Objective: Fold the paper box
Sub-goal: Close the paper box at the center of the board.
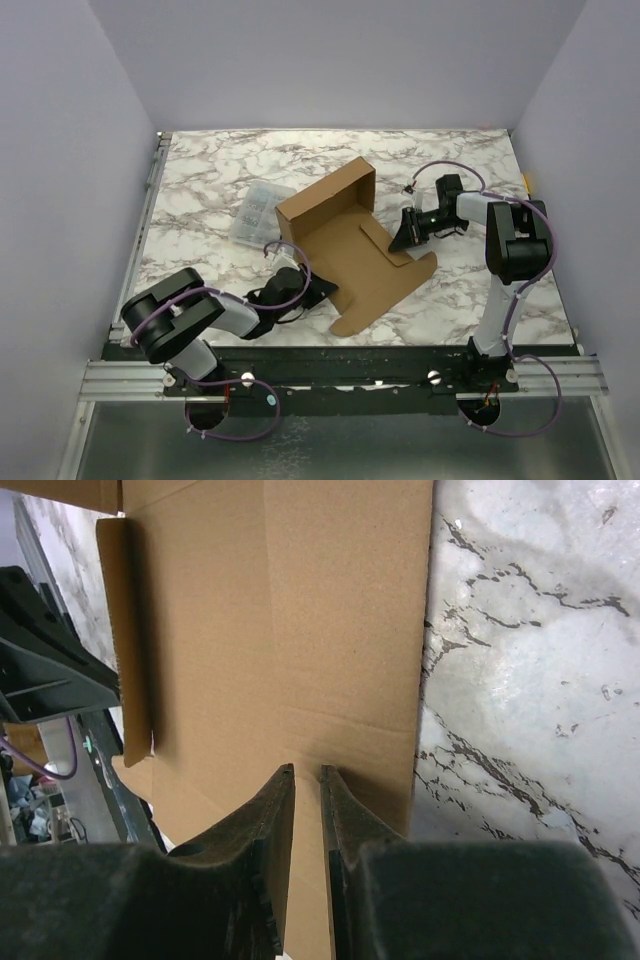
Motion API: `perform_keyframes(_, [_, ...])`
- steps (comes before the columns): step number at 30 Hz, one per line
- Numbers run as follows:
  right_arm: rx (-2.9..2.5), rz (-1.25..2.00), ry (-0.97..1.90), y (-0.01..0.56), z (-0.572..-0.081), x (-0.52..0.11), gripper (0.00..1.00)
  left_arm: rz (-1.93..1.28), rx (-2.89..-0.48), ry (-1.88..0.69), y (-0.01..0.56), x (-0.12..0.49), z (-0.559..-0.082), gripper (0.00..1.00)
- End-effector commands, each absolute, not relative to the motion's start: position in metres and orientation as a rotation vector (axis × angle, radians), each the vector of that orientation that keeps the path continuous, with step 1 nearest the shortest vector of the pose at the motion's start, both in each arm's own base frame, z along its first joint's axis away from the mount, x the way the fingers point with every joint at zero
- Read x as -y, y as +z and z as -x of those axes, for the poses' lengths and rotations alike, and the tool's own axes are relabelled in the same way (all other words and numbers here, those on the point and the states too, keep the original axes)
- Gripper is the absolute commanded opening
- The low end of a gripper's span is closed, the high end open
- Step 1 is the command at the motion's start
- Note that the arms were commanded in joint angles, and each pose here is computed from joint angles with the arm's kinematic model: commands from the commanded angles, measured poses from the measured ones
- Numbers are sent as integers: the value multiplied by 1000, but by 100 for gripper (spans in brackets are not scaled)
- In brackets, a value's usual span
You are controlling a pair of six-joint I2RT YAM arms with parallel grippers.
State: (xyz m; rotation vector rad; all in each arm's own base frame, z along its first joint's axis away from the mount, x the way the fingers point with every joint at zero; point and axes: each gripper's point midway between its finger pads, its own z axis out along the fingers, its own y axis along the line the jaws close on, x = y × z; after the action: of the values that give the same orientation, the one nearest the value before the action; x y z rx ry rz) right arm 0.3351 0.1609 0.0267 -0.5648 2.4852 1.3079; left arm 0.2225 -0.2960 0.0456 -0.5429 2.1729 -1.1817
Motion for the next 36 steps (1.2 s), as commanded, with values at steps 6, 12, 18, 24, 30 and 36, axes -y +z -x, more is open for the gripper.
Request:
perform_keyframes(6, [-2560,553,1325,7,-320,-157,21,425,-2348,-1147,7,310,-201,9])
perform_keyframes(12, [-2581,549,1318,2,-318,-156,22,548,-2401,-1038,-36,289,-198,5])
perform_keyframes(18, [-2564,549,1331,4,-320,-156,22,587,-2280,-1159,-4,278,-209,6])
perform_keyframes(24, [-2562,544,1337,5,-320,-157,22,675,-2187,-1132,14,253,-232,6])
perform_keyframes(30, [-2563,544,1338,4,-321,-157,22,725,-2169,-1127,14,248,-252,6])
perform_keyframes(36, [-2572,543,1332,2,-320,-156,22,734,-2210,-1092,-5,255,-267,6])
